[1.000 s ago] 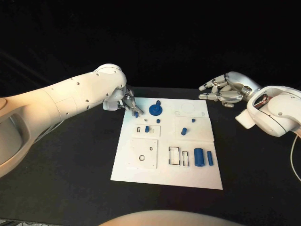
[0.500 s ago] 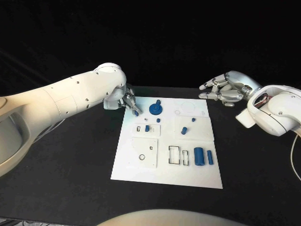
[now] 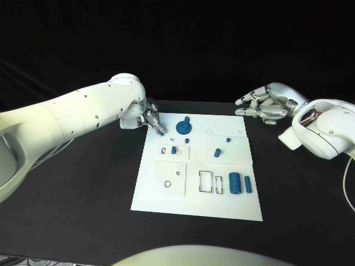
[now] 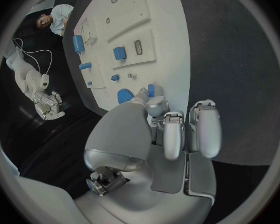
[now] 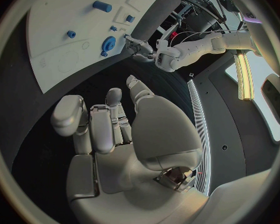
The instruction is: Assemble the parts on the task board
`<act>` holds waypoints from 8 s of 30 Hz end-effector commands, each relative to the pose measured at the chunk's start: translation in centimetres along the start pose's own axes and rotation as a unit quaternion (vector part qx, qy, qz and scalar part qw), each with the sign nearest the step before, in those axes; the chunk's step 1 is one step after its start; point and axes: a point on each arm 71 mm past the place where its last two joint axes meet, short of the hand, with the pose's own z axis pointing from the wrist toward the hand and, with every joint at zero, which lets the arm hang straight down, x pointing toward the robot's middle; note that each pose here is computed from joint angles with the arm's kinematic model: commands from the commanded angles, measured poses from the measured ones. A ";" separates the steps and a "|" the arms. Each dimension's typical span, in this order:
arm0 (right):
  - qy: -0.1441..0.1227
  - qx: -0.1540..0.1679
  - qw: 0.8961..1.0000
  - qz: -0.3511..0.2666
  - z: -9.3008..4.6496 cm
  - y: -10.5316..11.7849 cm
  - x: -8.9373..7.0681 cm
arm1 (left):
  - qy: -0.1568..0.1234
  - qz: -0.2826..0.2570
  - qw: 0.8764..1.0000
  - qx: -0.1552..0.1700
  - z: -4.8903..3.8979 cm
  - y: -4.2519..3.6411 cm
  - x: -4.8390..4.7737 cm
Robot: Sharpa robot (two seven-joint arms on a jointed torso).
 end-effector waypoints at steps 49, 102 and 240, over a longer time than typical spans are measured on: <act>0.004 -0.003 1.000 -0.001 -0.2 -0.2 0.0 | -0.009 0.047 0.997 0.062 -2.88 0.21 6.80; 0.008 -0.003 1.000 -0.001 -0.4 -0.2 0.0 | 0.006 0.039 0.999 0.026 -2.01 -0.70 7.29; 0.007 -0.006 1.000 0.004 -0.1 -0.1 0.0 | -0.227 0.121 0.923 0.288 -1.37 -7.24 7.30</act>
